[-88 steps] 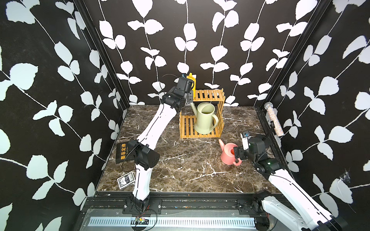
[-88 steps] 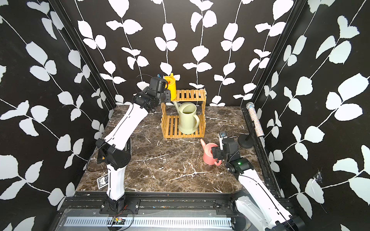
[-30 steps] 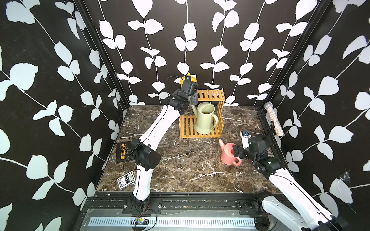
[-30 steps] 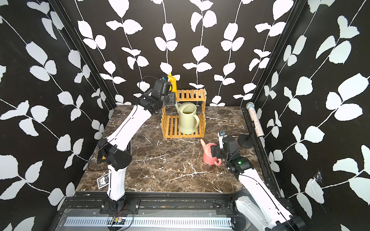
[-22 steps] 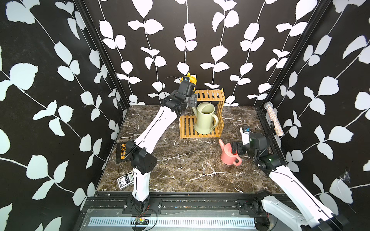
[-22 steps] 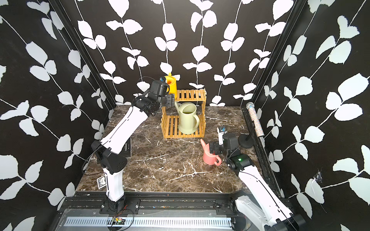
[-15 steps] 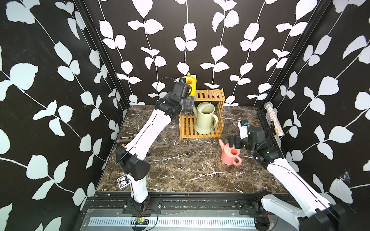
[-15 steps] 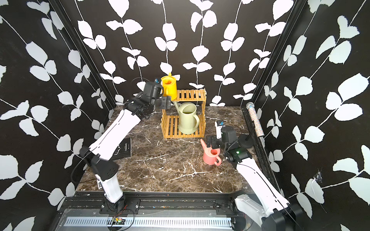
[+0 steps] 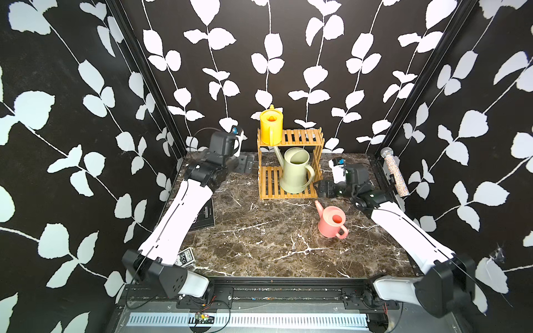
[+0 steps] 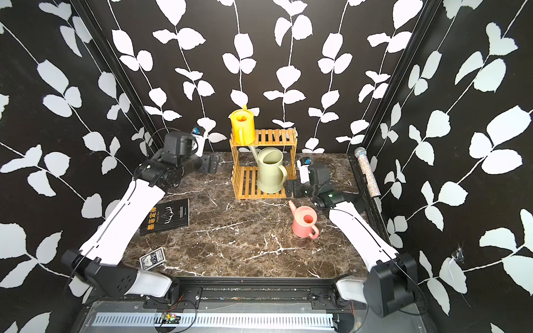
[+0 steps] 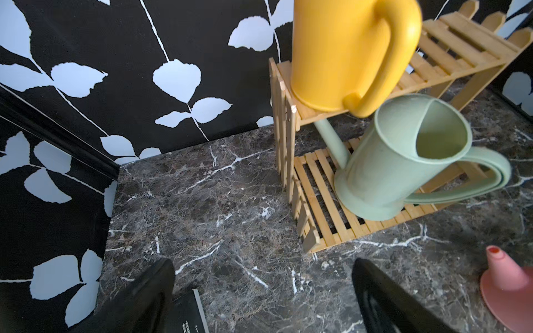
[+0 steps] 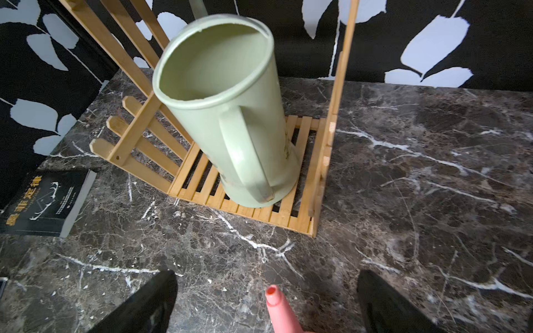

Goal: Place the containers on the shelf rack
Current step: 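Adjust the container on the shelf.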

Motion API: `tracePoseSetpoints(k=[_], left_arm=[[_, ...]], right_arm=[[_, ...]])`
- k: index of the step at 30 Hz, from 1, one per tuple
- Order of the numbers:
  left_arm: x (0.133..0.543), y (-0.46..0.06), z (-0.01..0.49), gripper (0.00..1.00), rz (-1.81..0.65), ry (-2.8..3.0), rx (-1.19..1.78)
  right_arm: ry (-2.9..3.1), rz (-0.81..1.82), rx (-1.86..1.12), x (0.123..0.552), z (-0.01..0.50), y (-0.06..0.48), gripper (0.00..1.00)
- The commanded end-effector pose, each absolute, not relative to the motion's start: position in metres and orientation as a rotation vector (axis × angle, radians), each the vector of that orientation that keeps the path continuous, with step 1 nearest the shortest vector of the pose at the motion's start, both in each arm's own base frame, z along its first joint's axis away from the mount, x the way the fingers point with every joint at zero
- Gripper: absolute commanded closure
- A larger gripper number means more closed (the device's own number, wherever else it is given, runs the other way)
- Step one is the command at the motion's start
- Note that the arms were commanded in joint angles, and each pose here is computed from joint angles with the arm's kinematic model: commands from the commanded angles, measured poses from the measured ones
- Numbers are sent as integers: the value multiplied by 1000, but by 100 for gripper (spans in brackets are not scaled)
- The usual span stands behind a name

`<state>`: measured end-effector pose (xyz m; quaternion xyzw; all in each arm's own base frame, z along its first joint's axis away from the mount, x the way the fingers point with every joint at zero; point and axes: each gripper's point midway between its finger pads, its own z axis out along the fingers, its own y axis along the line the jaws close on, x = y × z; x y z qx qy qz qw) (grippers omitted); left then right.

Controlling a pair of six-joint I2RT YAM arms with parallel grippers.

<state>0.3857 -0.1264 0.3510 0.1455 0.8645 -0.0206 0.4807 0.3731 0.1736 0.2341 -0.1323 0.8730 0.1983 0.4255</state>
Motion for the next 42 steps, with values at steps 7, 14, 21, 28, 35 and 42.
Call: tracePoseSetpoints(k=[7,14,21,28,35,42], left_arm=[[361,-89,318,2,-95,2124,455],[355,-54,292,2,-146,2164,312],[353,-32,284,1,-139,2170,233],[356,-32,280,2,-158,2176,222],[358,-34,275,2,-191,2188,207],[358,-35,272,2,-211,2193,195]], right_arm=[[2139,642,-379,403,250,214,1],[2115,591,-459,427,255,225,1],[2129,625,-473,434,249,244,1],[2144,609,-458,431,246,262,1],[2159,521,-392,434,245,268,1],[2197,416,-280,437,238,266,2]])
